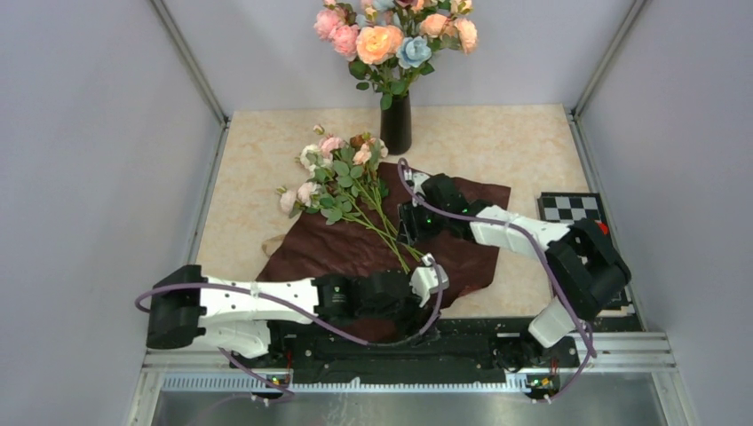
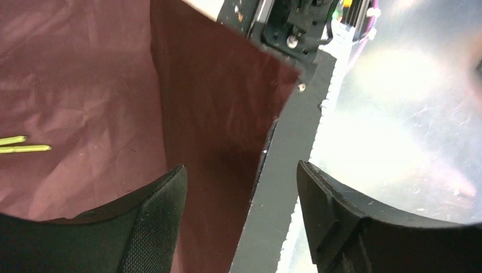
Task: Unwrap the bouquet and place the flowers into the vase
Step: Unfold the wrapping paper at the center of the board.
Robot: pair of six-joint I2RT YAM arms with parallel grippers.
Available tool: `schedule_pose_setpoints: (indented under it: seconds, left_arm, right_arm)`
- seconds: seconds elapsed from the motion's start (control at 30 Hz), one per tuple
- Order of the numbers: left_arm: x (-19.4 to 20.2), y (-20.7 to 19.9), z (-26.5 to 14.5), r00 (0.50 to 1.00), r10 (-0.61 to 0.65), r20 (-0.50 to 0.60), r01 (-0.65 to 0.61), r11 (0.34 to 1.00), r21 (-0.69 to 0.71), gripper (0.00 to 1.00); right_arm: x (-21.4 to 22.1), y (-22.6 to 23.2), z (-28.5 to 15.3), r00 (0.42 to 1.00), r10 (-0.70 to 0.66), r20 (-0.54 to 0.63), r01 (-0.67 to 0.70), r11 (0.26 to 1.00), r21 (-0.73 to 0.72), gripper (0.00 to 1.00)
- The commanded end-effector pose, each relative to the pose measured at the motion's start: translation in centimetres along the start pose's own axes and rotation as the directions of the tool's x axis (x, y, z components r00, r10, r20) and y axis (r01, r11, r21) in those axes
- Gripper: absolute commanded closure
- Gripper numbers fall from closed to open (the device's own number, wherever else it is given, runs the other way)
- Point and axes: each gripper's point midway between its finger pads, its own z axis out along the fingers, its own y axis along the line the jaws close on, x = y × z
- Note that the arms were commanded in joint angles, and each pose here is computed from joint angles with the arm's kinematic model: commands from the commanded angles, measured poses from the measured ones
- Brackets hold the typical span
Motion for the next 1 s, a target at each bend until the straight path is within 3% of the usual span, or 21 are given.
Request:
schedule_pose_setpoints:
  seconds: [0.0, 0.17, 0.27, 0.4, 0.67, 0.97]
  left_arm:
    - [-3.8, -0.9, -2.6, 0.987, -0.028, 0.16, 0.027, 1.0, 0.007, 0.22]
    - [-5.2, 1.6, -4.9, 0.959, -0.069, 0.274, 0.105, 0.987, -0.119, 0.02]
    - [-5.3, 4.3, -5.9, 0.94, -0.081, 0.331, 0.166, 0.957, -0.239, 0.01]
    - [-4.7, 8.5, -6.8, 0.905, -0.194, 0.378, 0.328, 0.885, -0.33, 0.01]
    - [-3.5, 13.5, -6.7, 0.795, -0.352, 0.494, 0.544, 0.773, -0.325, 0.01]
    - [-2.0, 16.1, -5.2, 0.741, -0.433, 0.514, 0.64, 0.688, -0.343, 0.01]
  right_arm:
    - [-2.6, 1.8, -3.9, 0.995, -0.039, 0.089, 0.039, 0.999, -0.007, 0.48]
    - [-0.9, 1.4, -5.8, 0.995, 0.009, 0.095, -0.011, 1.0, 0.014, 0.39]
    - [0.4, 1.2, -6.4, 0.995, 0.049, 0.09, -0.051, 0.999, 0.016, 0.38]
    - [2.0, 0.8, -7.2, 0.994, 0.087, 0.07, -0.089, 0.995, 0.033, 0.37]
    - [6.1, 0.2, -8.4, 0.986, 0.164, -0.007, -0.164, 0.985, 0.052, 0.39]
    - [11.8, -0.2, -10.6, 0.961, 0.253, -0.111, -0.246, 0.966, 0.078, 0.42]
